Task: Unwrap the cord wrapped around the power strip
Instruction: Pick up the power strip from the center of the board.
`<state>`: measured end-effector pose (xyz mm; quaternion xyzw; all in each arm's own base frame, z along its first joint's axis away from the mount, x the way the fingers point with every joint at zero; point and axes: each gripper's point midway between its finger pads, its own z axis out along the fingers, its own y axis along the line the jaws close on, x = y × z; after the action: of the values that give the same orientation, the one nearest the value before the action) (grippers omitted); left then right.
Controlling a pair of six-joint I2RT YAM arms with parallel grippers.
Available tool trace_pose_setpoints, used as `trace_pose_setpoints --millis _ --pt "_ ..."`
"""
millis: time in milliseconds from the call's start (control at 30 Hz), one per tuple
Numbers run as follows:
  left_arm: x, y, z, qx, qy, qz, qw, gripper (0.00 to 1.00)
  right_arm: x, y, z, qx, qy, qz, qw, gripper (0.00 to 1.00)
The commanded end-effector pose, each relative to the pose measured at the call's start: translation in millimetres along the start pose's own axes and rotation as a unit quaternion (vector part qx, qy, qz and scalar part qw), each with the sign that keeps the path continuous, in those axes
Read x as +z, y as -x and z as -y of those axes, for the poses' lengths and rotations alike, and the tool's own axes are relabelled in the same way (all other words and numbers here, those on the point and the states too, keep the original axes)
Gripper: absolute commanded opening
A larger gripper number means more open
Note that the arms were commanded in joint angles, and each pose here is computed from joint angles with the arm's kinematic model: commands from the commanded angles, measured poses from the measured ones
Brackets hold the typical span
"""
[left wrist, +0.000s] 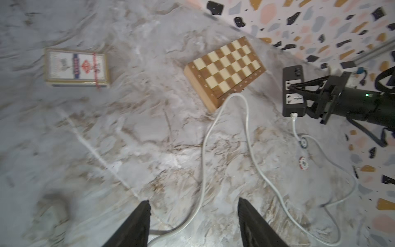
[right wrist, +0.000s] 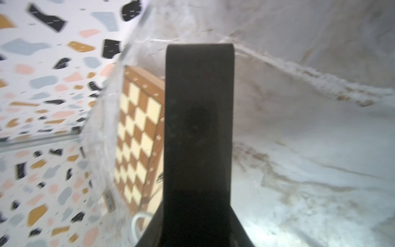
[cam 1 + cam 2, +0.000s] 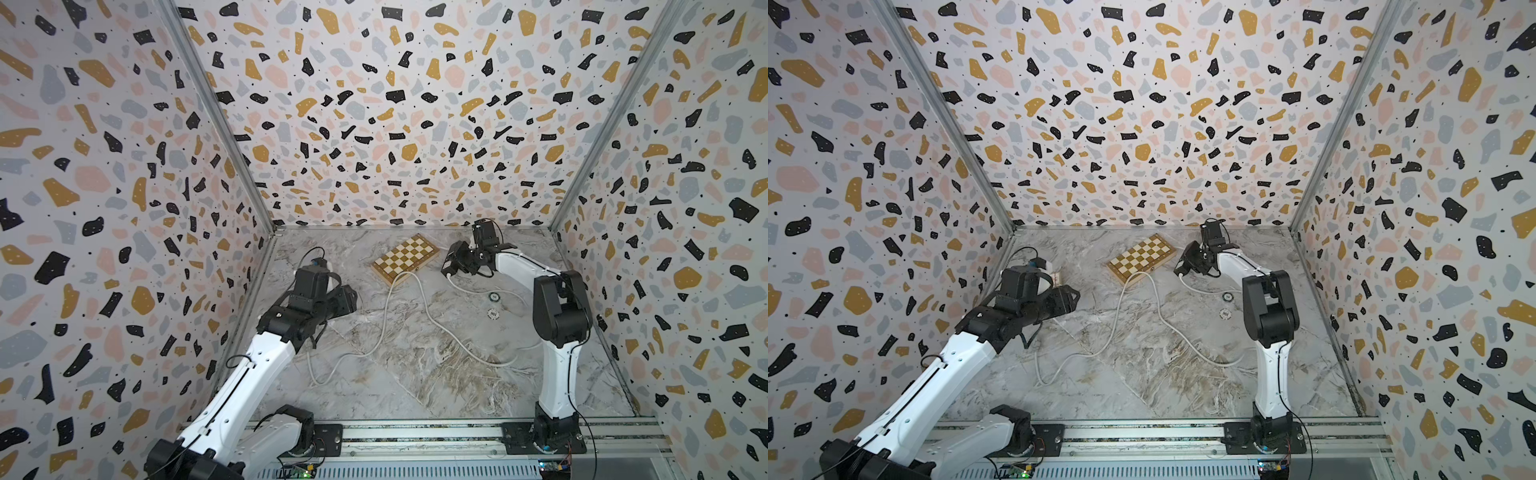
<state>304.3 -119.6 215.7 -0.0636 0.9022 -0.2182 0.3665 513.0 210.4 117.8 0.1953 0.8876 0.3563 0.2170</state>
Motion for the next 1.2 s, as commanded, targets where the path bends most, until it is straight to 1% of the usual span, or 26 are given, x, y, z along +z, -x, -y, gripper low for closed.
trace_pose_setpoints --millis 0,100,133,200,333,433,500,600,700,800,867,933,967,1033,1167 --pt "8.1 26.2 45.4 0.003 -0.113 0.045 0.993 0.66 -34.5 -11.0 -82.2 -0.089 0.189 -0.034 0.977 0.00" --pt "12.8 37.6 67.4 -0.005 -0.168 0.051 0.985 0.68 -43.4 -29.6 -110.5 -0.082 0.300 -0.092 0.946 0.00" --pt "13.4 41.6 73.4 -0.007 -0.180 0.050 0.982 0.69 -50.9 -33.2 -119.2 -0.083 0.336 -0.099 0.933 0.00" --pt "13.2 49.4 85.3 -0.004 -0.203 0.048 0.978 0.71 -65.8 -39.3 -130.8 -0.086 0.384 -0.109 0.913 0.00" --pt "13.9 67.3 108.0 -0.026 -0.247 0.041 0.968 0.76 -83.4 -54.3 -138.3 -0.098 0.427 -0.140 0.888 0.00" --pt "19.7 76.2 117.6 -0.057 -0.255 0.016 0.965 0.79 -89.9 -64.7 -138.0 -0.103 0.439 -0.163 0.878 0.00" --pt "24.9 80.9 123.2 -0.072 -0.252 -0.006 0.965 0.80 -92.2 -70.9 -135.3 -0.107 0.437 -0.170 0.877 0.00" --pt "34.9 81.5 126.3 -0.098 -0.231 -0.045 0.967 0.80 -89.4 -81.5 -126.2 -0.112 0.417 -0.173 0.885 0.00" --pt "40.4 82.3 132.1 -0.093 -0.202 -0.057 0.973 0.81 -84.8 -97.6 -115.7 -0.131 0.380 -0.178 0.898 0.00" --pt "54.0 72.9 125.2 -0.097 -0.154 -0.086 0.980 0.82 -85.7 -111.7 -110.3 -0.163 0.348 -0.184 0.905 0.00" --pt "63.8 64.7 118.2 -0.112 -0.118 -0.114 0.980 0.82 -88.7 -119.2 -109.6 -0.180 0.337 -0.188 0.905 0.00" --pt "70.2 56.7 118.5 -0.114 -0.105 -0.137 0.978 0.85 -90.7 -125.9 -108.8 -0.190 0.332 -0.196 0.903 0.00" --pt "72.6 54.8 120.8 -0.115 -0.103 -0.140 0.978 0.88 -91.5 -130.8 -108.8 -0.195 0.330 -0.201 0.901 0.00" --pt "75.0 56.1 131.2 -0.113 -0.115 -0.136 0.977 0.93 -92.7 -140.1 -108.3 -0.208 0.323 -0.212 0.899 0.00" --pt "83.3 50.5 143.9 -0.108 -0.115 -0.153 0.975 0.96 -95.3 -154.7 -109.5 -0.230 0.308 -0.228 0.895 0.00"
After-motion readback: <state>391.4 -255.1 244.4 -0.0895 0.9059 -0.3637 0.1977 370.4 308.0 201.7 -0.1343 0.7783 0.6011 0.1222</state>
